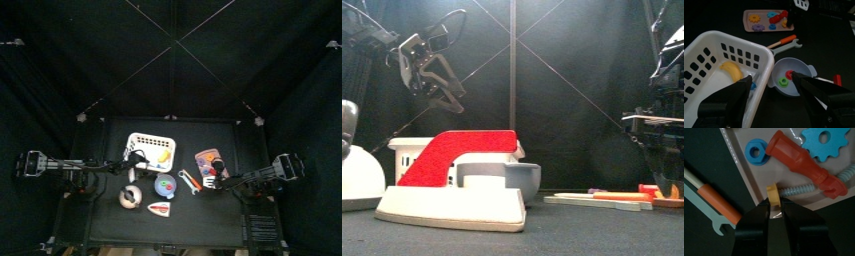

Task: Grab yellow nut

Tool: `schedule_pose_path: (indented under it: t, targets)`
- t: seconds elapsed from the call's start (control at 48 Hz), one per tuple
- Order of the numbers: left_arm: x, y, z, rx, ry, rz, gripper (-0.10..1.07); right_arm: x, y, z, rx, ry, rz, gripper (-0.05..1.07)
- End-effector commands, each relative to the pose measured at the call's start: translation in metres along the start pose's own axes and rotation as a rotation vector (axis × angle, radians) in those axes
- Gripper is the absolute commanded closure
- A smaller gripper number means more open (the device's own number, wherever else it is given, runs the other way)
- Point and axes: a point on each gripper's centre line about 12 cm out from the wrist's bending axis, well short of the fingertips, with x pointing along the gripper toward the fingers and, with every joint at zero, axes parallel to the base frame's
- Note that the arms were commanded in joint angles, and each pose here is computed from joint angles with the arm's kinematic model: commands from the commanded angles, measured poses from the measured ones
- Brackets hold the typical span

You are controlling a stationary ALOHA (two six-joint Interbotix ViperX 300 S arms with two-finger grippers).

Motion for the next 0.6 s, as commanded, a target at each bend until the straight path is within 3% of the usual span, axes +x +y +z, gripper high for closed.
schedule_pose_path:
  t: [0.0,0.188,0.583]
  targets:
    - [-0.001,0.0,0.006,0.0,-0.017,-0.003,0.0,-0.012,0.013,0.002,-0.004,-0.004,0.064,0.46]
    - [-0.001,0.0,0.006,0.0,-0.017,-0.003,0.0,-0.028,0.029,0.003,-0.025,-0.014,0.135,0.46]
    - [-0.001,0.0,0.004,0.0,-0.014,-0.003,0.0,-0.03,0.031,-0.001,-0.062,-0.018,0.158,0.46]
